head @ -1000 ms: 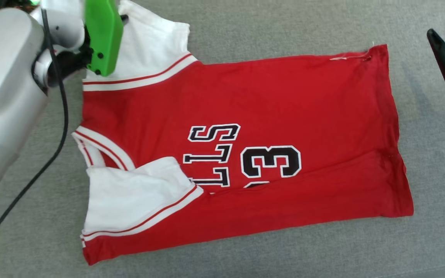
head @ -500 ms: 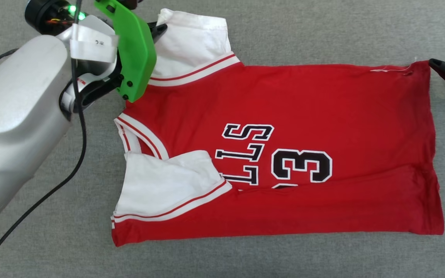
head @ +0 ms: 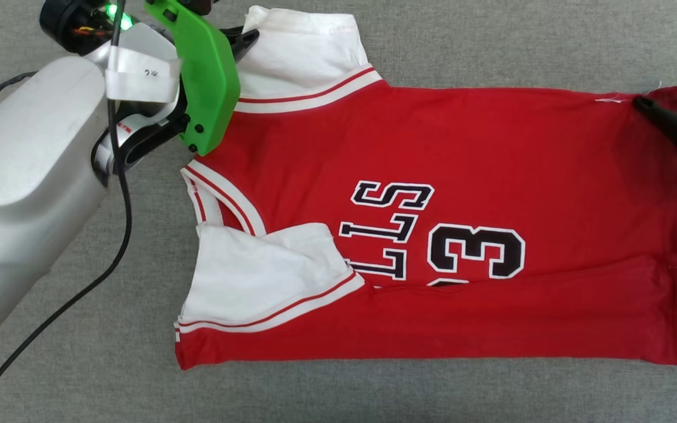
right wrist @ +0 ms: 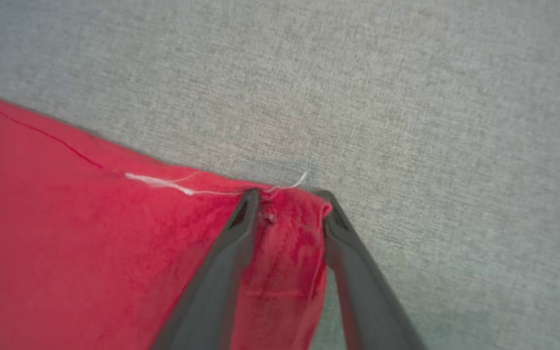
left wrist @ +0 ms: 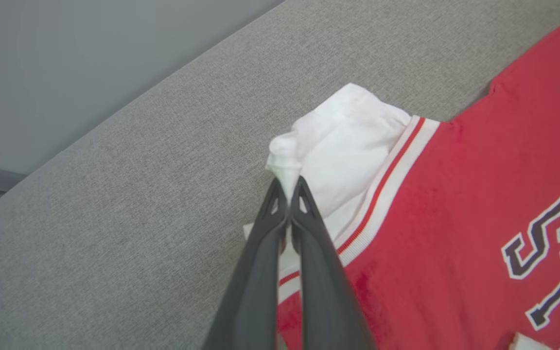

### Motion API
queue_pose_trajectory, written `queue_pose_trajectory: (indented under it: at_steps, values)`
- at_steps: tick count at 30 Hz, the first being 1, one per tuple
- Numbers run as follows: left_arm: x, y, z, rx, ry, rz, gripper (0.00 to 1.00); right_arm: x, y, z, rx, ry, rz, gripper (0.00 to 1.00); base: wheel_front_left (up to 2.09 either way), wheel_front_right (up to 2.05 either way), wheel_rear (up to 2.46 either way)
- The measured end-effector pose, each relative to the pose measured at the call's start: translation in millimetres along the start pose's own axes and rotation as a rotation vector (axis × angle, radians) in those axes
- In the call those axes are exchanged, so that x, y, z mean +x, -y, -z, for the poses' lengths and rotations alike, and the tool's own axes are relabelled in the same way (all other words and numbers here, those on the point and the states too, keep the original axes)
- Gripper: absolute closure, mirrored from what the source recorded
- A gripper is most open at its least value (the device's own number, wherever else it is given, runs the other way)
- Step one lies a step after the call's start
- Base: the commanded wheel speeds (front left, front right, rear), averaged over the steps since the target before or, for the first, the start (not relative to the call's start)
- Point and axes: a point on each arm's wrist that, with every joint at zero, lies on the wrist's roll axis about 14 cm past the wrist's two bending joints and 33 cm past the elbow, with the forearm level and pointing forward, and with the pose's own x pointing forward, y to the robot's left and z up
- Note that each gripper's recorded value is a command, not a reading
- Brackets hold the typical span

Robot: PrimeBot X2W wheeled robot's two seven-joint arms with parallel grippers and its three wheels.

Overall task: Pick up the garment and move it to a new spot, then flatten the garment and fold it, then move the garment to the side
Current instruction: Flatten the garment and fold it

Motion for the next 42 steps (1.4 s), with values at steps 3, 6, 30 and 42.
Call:
queue_pose_trajectory:
  at_steps: [3, 6, 30, 42]
  values:
    - [-7.9, -2.9, -3.2, -0.005, 0.026, -0.022, 1.0, -8.7, -5.2, -15.0, -0.01, 0.108, -0.01, 1.0, 0.0, 0.0, 0.0]
    - [-19.2, 0.3, -5.5, -0.002, 0.048, -0.033, 1.0, -24.5, -10.9, -26.4, -0.016, 0.198, -0.021, 1.0, 0.0, 0.0, 0.0]
    - [-122.6, 95.9, 92.3, -0.152, -0.004, -0.046, 1.0, -125.6, -47.7, 50.8, -0.003, 0.347, -0.086, 1.0, 0.0, 0.0, 0.0]
    - [-107.8, 109.0, 154.0, -0.261, -0.119, -0.052, 1.0, -102.5, -65.7, 123.5, 0.101, 0.142, -0.127, 1.0, 0.0, 0.0, 0.0]
